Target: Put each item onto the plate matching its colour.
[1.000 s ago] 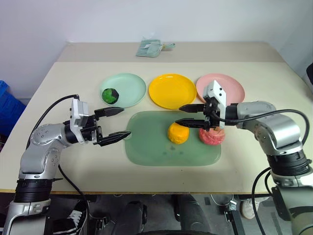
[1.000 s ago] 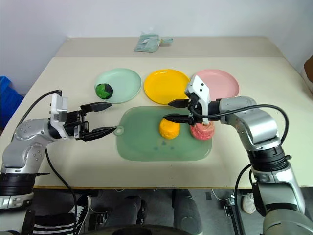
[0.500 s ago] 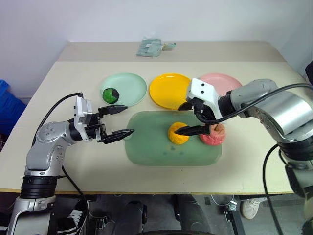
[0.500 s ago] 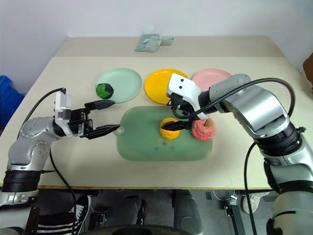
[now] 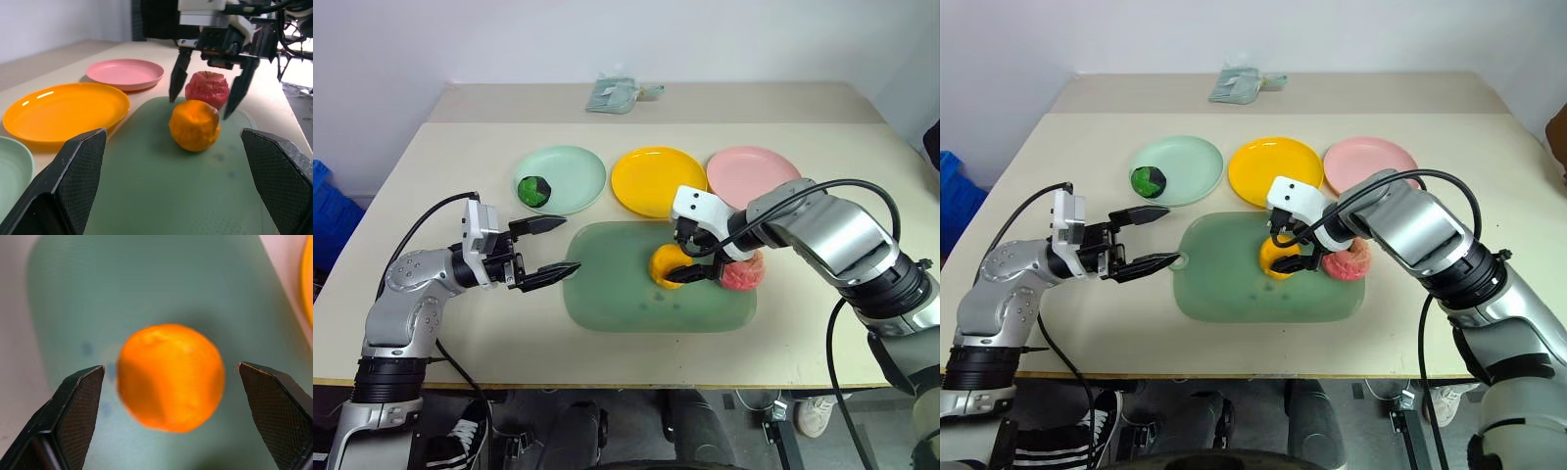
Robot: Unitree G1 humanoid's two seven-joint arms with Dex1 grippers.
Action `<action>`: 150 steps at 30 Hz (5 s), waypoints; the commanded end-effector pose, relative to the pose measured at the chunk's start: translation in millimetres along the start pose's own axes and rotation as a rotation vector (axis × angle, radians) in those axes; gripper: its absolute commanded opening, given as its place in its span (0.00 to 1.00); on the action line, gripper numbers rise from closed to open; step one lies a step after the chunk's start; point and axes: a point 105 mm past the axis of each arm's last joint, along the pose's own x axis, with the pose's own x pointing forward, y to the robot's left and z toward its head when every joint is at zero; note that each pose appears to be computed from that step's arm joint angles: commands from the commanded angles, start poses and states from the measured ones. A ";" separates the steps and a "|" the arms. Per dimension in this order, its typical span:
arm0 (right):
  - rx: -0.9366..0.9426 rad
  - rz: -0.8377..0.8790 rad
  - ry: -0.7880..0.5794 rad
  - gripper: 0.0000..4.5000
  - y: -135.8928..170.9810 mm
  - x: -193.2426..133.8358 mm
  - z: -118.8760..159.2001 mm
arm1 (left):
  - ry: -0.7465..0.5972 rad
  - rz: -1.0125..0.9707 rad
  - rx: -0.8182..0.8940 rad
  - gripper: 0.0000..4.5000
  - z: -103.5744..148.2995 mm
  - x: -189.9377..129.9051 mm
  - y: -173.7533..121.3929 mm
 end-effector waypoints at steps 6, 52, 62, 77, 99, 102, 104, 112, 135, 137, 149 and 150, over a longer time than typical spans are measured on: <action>-0.076 0.060 0.029 0.94 16.5 10.5 -3.8 | -0.010 0.000 0.060 1.00 11.0 -1.8 -2.0; -0.042 0.060 -0.002 0.98 -8.4 -78.1 -32.0 | 0.000 -0.124 -0.069 1.00 18.1 18.6 -30.1; 0.006 -0.069 0.042 0.98 -30.3 -63.8 -55.4 | 0.001 -0.141 -0.066 1.00 17.9 21.8 -27.8; -0.017 -0.059 0.112 0.98 -32.1 -49.6 -73.8 | -0.002 -0.119 -0.064 1.00 19.9 19.2 -26.0; -0.048 -0.096 0.210 0.98 -37.9 -76.6 -84.2 | -0.007 -0.119 -0.063 1.00 19.2 21.2 -26.3; -0.053 -0.102 0.213 0.98 -38.5 -78.7 -83.0 | -0.005 -0.120 -0.060 1.00 18.6 21.5 -26.3; -0.064 -0.108 0.223 0.98 -38.9 -80.7 -82.7 | -0.008 -0.121 -0.061 1.00 19.1 21.9 -26.3; -0.044 -0.081 0.299 0.98 -34.0 -79.0 -101.3 | -0.013 -0.123 -0.062 1.00 19.3 23.0 -27.0; -0.143 -0.349 0.074 0.74 -85.2 -83.3 -49.9 | -0.169 -0.062 -0.058 1.00 47.2 25.9 -13.8; -0.154 -0.512 0.029 0.74 -114.0 -90.3 -40.1 | -0.205 -0.010 -0.008 1.00 52.1 31.3 -5.6; 0.061 -0.918 -0.115 0.74 -191.1 -72.8 -55.0 | -0.024 0.126 0.039 1.00 16.1 45.2 11.5; 0.084 -0.919 -0.133 0.85 -192.2 -70.2 -55.2 | -0.030 0.124 0.037 1.00 17.6 45.3 10.1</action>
